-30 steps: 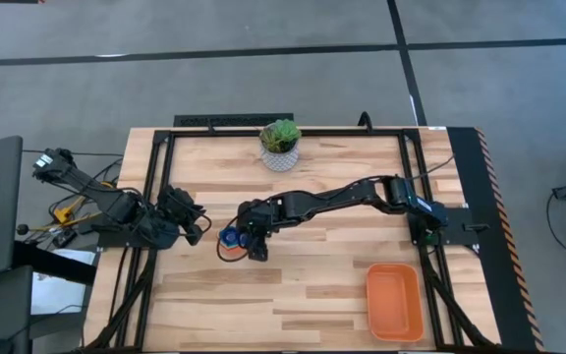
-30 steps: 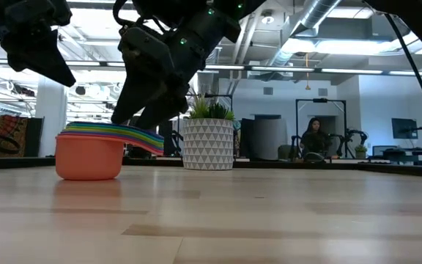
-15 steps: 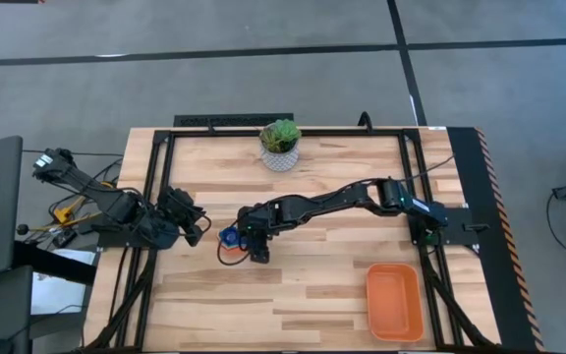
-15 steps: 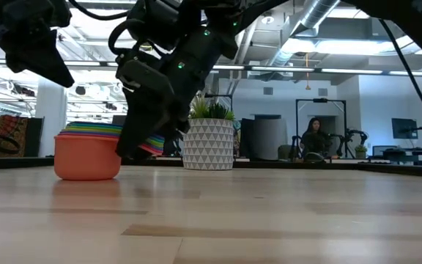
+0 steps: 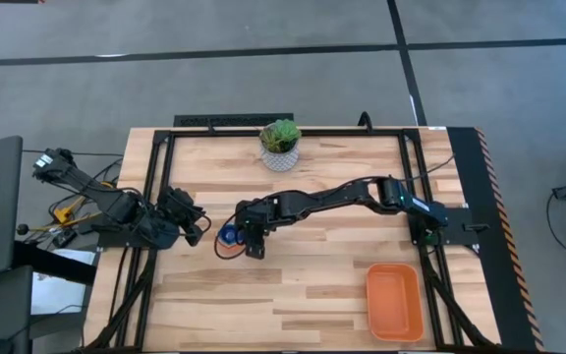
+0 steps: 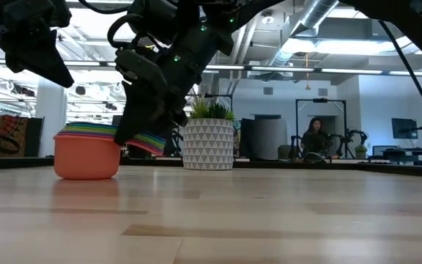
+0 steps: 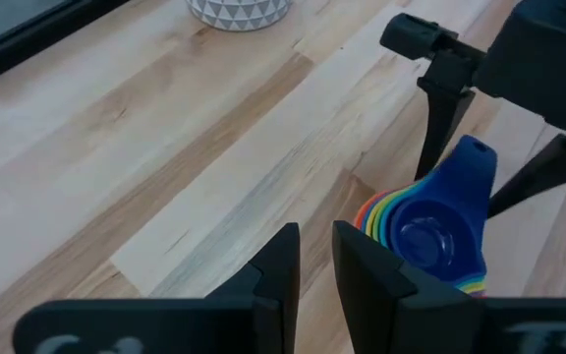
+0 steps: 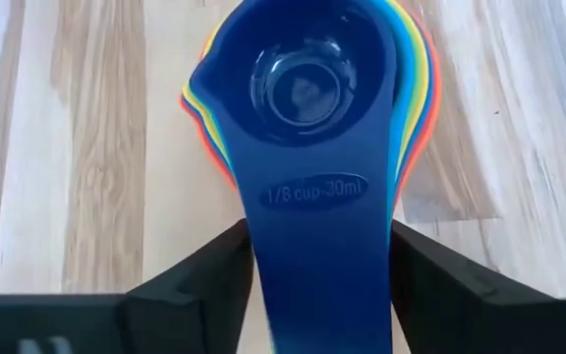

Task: Nest measuring cups in basket
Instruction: Put the stacked measuring cups into the orange bin

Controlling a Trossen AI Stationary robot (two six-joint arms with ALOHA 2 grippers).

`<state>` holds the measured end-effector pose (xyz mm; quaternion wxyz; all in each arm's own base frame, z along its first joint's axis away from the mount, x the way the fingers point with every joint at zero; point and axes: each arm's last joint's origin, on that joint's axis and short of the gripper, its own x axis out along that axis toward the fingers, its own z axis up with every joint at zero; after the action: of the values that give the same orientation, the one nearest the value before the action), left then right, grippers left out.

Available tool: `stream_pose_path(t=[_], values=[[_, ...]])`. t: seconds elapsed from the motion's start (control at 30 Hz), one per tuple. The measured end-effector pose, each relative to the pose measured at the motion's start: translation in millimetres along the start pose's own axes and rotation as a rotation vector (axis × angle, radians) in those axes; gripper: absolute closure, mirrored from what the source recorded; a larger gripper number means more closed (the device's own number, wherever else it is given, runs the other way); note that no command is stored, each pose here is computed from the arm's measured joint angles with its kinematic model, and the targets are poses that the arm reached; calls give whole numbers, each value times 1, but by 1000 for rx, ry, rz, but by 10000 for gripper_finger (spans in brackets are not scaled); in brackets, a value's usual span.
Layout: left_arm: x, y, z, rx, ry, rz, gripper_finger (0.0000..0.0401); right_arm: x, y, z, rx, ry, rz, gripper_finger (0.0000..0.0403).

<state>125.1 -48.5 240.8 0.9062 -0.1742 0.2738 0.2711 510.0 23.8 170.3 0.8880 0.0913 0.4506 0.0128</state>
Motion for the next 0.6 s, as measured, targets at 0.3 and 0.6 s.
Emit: stream_pose_path(t=[0.3, 0.6], values=[[0, 0, 0, 0, 0, 0, 349, -1, -3, -1, 6, 14, -5, 226], [0, 0, 0, 0, 0, 0, 349, -1, -3, -2, 7, 26, -8, 204]])
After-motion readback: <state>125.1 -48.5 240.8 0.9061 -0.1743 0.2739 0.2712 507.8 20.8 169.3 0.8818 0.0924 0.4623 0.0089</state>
